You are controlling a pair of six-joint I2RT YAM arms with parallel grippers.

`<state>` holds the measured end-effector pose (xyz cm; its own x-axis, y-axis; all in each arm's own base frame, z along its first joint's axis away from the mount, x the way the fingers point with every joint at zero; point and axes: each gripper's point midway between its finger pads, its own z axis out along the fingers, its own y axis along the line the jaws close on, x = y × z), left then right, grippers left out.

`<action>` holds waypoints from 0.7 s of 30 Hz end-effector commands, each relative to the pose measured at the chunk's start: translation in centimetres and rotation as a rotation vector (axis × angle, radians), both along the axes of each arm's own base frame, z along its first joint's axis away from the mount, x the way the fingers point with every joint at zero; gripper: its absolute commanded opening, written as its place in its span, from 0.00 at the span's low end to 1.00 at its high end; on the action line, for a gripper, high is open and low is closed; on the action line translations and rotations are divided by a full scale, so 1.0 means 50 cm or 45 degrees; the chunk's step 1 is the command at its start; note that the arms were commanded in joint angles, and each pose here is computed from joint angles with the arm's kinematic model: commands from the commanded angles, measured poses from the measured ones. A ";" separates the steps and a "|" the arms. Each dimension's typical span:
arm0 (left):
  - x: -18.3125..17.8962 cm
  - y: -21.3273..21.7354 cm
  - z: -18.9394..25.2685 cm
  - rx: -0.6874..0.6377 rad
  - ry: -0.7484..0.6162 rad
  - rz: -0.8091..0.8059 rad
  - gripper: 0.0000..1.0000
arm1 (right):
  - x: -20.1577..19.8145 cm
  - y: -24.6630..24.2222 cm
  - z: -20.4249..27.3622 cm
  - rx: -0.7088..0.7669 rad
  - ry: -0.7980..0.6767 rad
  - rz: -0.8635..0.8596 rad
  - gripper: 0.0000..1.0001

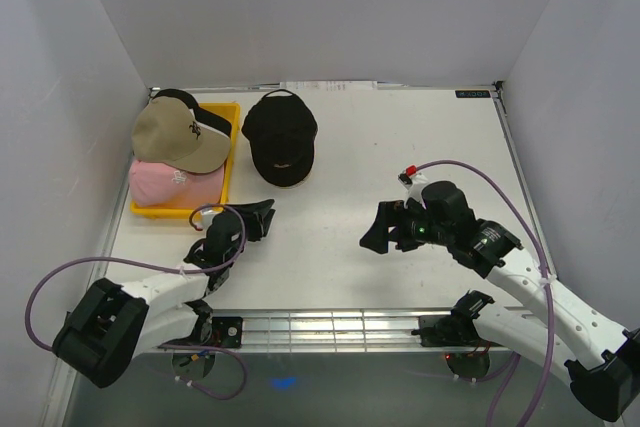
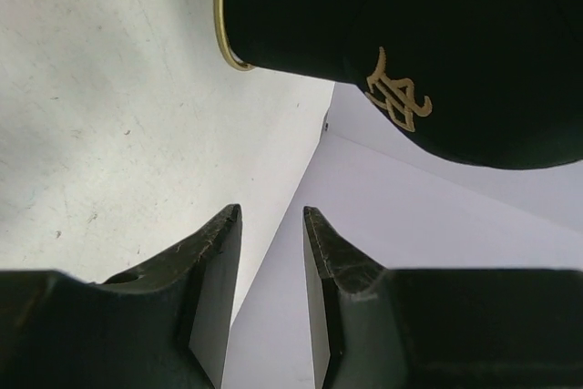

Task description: Stack the hats

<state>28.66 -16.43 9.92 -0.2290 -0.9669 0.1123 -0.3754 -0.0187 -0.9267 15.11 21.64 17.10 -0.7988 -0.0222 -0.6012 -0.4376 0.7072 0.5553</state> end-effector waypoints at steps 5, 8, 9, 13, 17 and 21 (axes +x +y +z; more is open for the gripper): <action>0.009 -0.006 0.087 0.144 -0.103 -0.057 0.44 | 0.004 0.008 0.004 0.042 -0.028 0.008 0.93; 0.010 0.015 0.128 0.256 -0.119 -0.027 0.44 | 0.004 0.008 0.001 0.037 -0.025 0.009 0.93; 0.011 0.020 0.141 0.297 -0.119 -0.023 0.45 | 0.005 0.008 0.001 0.036 -0.025 0.008 0.93; 0.010 0.069 0.220 0.539 -0.017 0.037 0.48 | 0.006 0.011 -0.002 0.036 -0.021 0.013 0.93; 0.009 0.141 0.268 0.665 0.123 0.170 0.55 | 0.007 0.022 -0.001 0.051 -0.013 0.037 0.93; 0.025 0.200 0.282 0.717 0.246 0.255 0.56 | 0.009 0.025 -0.002 0.051 -0.008 0.047 0.93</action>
